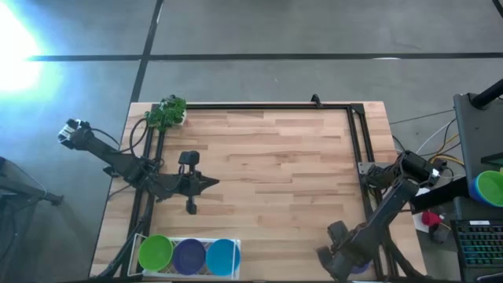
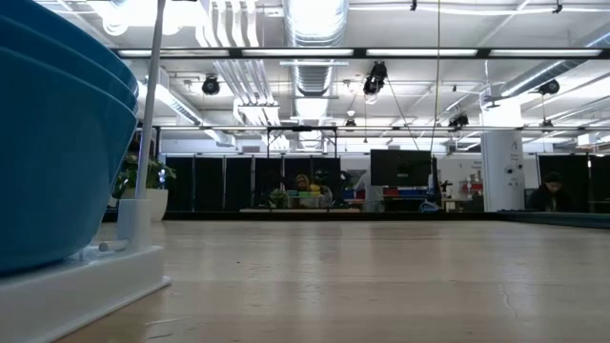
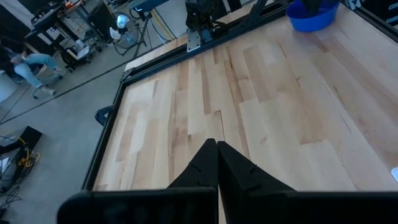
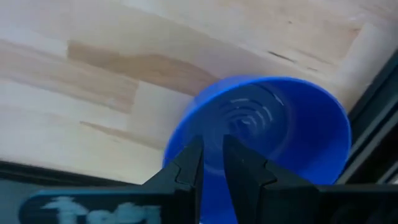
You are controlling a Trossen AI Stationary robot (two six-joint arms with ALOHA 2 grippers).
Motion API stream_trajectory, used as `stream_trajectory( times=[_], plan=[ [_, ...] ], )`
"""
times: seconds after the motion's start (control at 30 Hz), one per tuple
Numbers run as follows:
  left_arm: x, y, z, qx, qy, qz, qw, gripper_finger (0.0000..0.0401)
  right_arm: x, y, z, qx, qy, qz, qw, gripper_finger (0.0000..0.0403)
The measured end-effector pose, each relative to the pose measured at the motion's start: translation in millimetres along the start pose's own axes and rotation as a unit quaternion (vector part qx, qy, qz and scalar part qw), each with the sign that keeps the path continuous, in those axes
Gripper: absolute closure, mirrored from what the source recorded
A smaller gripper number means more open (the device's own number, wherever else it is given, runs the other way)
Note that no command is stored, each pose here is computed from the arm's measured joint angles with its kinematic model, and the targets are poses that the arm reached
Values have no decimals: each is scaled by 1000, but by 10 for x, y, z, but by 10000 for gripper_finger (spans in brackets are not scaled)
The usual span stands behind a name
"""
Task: Pick & Place Mini bowls
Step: Stack the purple bowl on the purple bowl on the shelf
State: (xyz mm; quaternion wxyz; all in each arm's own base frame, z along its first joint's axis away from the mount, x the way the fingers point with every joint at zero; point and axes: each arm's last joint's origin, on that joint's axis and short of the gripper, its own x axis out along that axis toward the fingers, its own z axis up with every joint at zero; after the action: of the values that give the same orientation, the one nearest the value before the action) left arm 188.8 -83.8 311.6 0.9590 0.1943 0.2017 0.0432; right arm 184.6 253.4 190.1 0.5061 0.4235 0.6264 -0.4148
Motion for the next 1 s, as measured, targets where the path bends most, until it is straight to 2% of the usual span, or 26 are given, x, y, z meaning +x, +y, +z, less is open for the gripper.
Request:
stream_trajectory(
  times=[0.17, 0.5, 0.87, 1.0],
  plan=[
    [0, 0, 0, 0, 0, 0, 1000, 401, 6, -27, -32, -45, 6, -7, 999, 344],
    [0, 0, 0, 0, 0, 0, 1000, 401, 30, -20, -2, -66, -67, 36, 995, 344],
    [0, 0, 0, -5, 0, 0, 1000, 401, 165, -88, 73, -81, -81, 12, 993, 344],
    [0, 0, 0, -6, 0, 0, 1000, 401, 220, -113, 124, -76, -111, 16, 991, 344]
  ],
)
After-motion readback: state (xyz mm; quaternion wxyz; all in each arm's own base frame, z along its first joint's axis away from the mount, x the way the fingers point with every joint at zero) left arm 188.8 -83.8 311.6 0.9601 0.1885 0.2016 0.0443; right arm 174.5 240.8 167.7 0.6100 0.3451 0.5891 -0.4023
